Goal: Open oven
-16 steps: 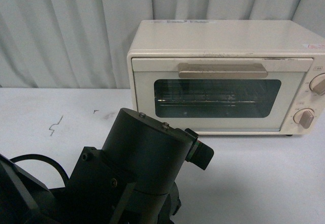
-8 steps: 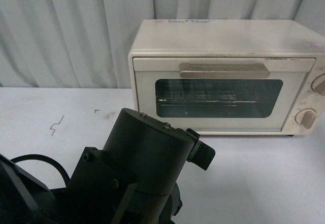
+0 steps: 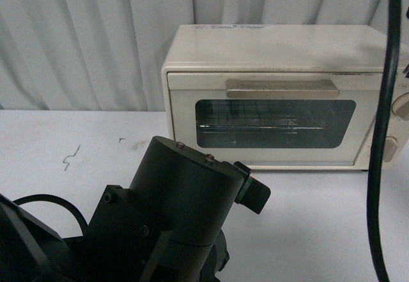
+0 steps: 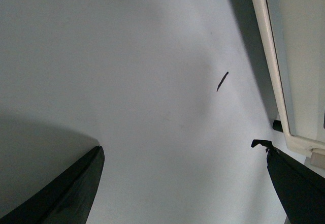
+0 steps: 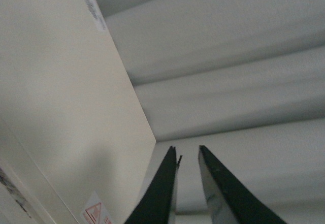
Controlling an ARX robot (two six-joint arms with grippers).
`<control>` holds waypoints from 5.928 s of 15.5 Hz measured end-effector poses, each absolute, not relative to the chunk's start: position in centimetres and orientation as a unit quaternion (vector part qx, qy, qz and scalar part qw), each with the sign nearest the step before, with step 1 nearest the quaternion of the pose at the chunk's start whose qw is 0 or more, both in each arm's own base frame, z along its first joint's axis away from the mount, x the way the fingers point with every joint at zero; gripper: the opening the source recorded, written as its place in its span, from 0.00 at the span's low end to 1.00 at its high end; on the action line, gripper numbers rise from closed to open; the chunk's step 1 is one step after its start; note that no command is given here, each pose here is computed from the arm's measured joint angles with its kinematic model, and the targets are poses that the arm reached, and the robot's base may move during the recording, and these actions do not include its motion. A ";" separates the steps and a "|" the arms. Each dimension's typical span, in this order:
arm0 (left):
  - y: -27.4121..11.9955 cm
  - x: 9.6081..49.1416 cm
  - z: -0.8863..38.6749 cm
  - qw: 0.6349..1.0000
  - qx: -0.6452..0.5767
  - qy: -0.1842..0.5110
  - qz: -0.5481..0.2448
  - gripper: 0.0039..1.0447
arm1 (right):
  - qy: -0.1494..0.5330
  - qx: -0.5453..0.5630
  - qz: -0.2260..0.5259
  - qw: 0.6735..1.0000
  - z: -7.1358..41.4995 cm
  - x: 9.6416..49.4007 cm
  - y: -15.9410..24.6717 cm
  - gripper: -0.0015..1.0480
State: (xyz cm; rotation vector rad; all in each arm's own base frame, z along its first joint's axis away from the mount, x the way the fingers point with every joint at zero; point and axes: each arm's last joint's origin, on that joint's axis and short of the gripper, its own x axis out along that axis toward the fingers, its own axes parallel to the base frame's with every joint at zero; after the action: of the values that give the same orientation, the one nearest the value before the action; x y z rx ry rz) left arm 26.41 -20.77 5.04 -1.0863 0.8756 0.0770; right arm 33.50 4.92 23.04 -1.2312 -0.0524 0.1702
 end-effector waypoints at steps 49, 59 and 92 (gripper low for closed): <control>-20.8 26.4 5.0 0.766 -0.500 0.403 0.036 0.94 | 0.177 -0.450 0.410 0.773 16.7 29.2 9.6 0.02; -20.8 26.4 5.0 0.766 -0.500 0.403 0.036 0.94 | 0.093 -0.447 0.363 0.812 25.9 27.9 7.2 0.30; -20.8 26.3 5.0 0.766 -0.499 0.404 0.036 0.94 | -0.007 -0.008 0.000 1.000 17.0 12.8 0.0 0.02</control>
State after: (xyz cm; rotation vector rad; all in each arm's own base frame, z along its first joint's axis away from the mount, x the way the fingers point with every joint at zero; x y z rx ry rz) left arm 26.34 -20.82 5.02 -1.0840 0.8767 0.0774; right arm 12.84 0.00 16.95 -0.0151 -0.0147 -0.0001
